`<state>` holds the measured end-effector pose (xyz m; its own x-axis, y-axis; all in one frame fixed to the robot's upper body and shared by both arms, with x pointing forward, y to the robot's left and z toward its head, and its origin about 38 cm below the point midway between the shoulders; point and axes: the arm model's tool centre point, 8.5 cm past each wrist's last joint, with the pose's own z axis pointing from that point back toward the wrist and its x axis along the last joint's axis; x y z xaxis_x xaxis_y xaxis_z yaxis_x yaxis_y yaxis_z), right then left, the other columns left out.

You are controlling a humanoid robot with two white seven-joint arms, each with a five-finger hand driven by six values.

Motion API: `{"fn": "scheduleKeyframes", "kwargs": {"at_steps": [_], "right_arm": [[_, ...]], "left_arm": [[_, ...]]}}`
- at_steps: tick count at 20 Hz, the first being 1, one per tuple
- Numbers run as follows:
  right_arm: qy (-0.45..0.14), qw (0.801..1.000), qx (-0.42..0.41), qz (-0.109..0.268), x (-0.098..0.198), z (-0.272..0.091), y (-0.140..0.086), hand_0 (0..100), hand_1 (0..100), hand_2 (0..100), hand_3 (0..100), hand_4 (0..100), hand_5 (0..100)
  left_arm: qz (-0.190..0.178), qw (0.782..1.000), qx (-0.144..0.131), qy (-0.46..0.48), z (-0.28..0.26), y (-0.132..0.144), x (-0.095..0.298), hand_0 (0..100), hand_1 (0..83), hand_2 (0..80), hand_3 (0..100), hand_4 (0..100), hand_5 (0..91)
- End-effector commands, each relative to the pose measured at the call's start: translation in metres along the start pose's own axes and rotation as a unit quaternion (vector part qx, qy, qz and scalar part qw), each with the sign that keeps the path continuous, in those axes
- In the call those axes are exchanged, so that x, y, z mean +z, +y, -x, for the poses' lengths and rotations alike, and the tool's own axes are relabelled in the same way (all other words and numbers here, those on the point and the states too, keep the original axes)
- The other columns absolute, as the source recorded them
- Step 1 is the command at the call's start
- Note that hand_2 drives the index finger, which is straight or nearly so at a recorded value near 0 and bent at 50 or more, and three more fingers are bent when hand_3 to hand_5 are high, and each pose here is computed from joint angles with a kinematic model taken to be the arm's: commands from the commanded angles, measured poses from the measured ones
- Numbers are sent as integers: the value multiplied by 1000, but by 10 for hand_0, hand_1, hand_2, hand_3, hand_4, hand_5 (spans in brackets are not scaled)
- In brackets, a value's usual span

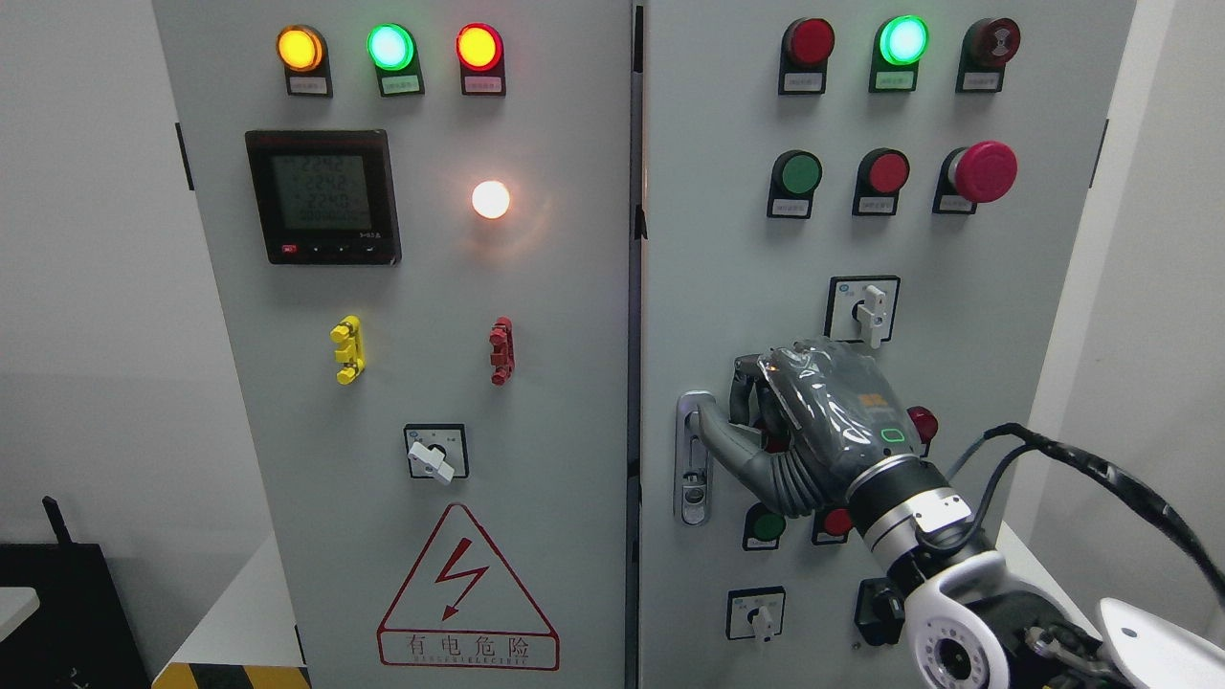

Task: Release door handle
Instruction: 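Pull the handle with the right hand to swing the door open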

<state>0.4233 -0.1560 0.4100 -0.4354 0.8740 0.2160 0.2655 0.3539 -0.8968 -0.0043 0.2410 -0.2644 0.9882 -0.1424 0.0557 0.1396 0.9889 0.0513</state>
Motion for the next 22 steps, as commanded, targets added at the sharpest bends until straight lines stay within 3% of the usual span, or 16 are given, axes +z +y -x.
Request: {"fn": "scheduleKeyframes", "kwargs": {"at_steps": [1,8,22], "right_arm": [[-3,1000,-1,5,-1,-2,-3,616,323,655,1000,986,1000],[-9,1000,-6,9,-3,-8,-3,616,323,639,1000,984,1000],[-47,997,24,56,-3,-14,-12,617,327,614,1000,971,1000]], "left_arm": [[1,1000,-12,-2,0,0,0,120,389,0,0,0,0],[1,1000,-12,-2,0,0,0,120,389,0,0,0,0],[1,1000,-12,-1,0,0,0,120,389,0,0,0,0]]}}
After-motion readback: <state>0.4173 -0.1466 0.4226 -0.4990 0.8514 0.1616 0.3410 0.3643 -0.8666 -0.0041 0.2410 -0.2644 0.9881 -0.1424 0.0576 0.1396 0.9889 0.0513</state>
